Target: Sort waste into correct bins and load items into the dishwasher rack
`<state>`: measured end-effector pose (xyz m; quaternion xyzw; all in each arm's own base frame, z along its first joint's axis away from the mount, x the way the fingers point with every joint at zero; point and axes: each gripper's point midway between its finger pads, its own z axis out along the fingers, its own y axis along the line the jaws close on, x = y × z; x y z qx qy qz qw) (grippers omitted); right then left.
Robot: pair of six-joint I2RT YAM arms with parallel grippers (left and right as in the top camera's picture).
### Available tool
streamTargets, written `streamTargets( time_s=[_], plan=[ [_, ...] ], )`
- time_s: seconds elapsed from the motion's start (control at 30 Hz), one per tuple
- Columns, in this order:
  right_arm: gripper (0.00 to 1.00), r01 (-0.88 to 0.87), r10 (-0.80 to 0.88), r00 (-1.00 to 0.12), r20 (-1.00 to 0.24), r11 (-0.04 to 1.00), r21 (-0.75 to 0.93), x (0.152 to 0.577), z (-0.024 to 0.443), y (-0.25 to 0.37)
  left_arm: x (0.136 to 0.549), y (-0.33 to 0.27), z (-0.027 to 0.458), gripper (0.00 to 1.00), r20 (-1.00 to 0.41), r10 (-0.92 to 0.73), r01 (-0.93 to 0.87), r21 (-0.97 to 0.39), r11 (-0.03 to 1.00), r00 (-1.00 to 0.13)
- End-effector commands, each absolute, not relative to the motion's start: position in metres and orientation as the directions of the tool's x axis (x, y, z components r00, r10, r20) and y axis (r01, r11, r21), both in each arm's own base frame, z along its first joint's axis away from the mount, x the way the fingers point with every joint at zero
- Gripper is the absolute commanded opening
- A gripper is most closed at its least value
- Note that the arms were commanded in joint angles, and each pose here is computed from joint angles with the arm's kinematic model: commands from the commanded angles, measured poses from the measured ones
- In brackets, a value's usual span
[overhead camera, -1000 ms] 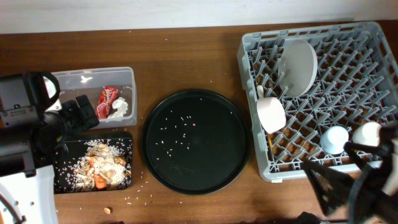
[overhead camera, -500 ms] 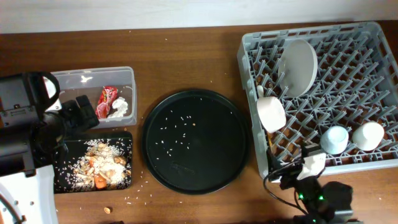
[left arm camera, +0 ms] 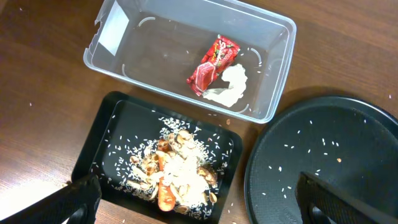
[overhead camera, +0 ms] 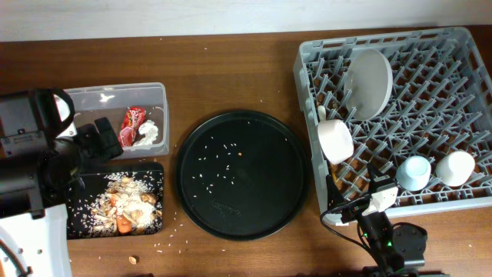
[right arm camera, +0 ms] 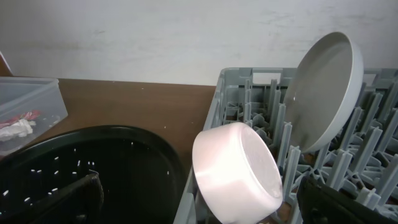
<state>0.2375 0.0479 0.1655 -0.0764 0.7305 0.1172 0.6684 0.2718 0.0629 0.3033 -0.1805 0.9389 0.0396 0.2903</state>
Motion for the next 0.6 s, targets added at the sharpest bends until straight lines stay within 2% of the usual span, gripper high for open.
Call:
streamTargets(
  time_s=[0.0, 0.07, 0.1, 0.17, 0.2, 0.3, 0.43, 0.5, 0.53, 0.57],
  plan=[
    [0.99, -0.273, 0.042, -0.093, -0.995, 0.96, 0.066, 0.238, 0.162, 0.048, 0.258, 0.044, 0.323, 0.99, -0.62, -0.254, -0.294, -0.04, 0.955, -0.743],
    [0.99, -0.273, 0.042, -0.093, -0.995, 0.96, 0.066, 0.238, 0.162, 0.048, 0.23, 0.024, 0.334, 0.99, -0.653, -0.185, -0.221, -0.027, 0.975, -0.735],
    [0.99, -0.273, 0.042, -0.093, -0.995, 0.96, 0.066, 0.238, 0.162, 0.048, 0.223, 0.012, 0.346, 0.99, -0.737, -0.142, -0.162, -0.045, 0.986, -0.661],
    [0.99, -0.273, 0.042, -0.093, -0.995, 0.96, 0.066, 0.238, 0.162, 0.048, 0.241, -0.004, 0.358, 0.99, -0.874, -0.066, -0.055, -0.044, 0.997, -0.481],
    [0.99, -0.273, 0.042, -0.094, -0.995, 0.96, 0.067, 0.238, 0.161, 0.048, 0.243, -0.018, 0.348, 0.99, -0.928, -0.005, 0.04, -0.021, 0.999, -0.373],
    [0.99, -0.273, 0.042, -0.094, -0.995, 0.96, 0.067, 0.238, 0.161, 0.048, 0.231, -0.024, 0.293, 0.99, -0.982, -0.025, 0.089, -0.042, 0.995, -0.187],
    [0.99, -0.273, 0.042, -0.094, -0.995, 0.96, 0.067, 0.238, 0.161, 0.048, 0.231, -0.024, 0.207, 0.99, -0.997, -0.042, 0.094, -0.047, 0.994, -0.06],
    [0.99, -0.273, 0.042, -0.094, -0.995, 0.96, 0.067, 0.238, 0.161, 0.048, 0.242, -0.023, 0.178, 0.99, -0.998, -0.044, 0.086, -0.048, 0.995, -0.049],
    [0.99, -0.273, 0.042, -0.093, -0.995, 0.96, 0.066, 0.238, 0.162, 0.048, 0.245, -0.017, 0.154, 0.99, -0.995, -0.039, 0.06, -0.044, 0.997, -0.09],
    [0.99, -0.273, 0.042, -0.093, -0.995, 0.96, 0.066, 0.238, 0.162, 0.048, 0.246, -0.01, 0.159, 0.99, -0.997, -0.044, 0.03, -0.046, 0.998, -0.068]
  ],
)
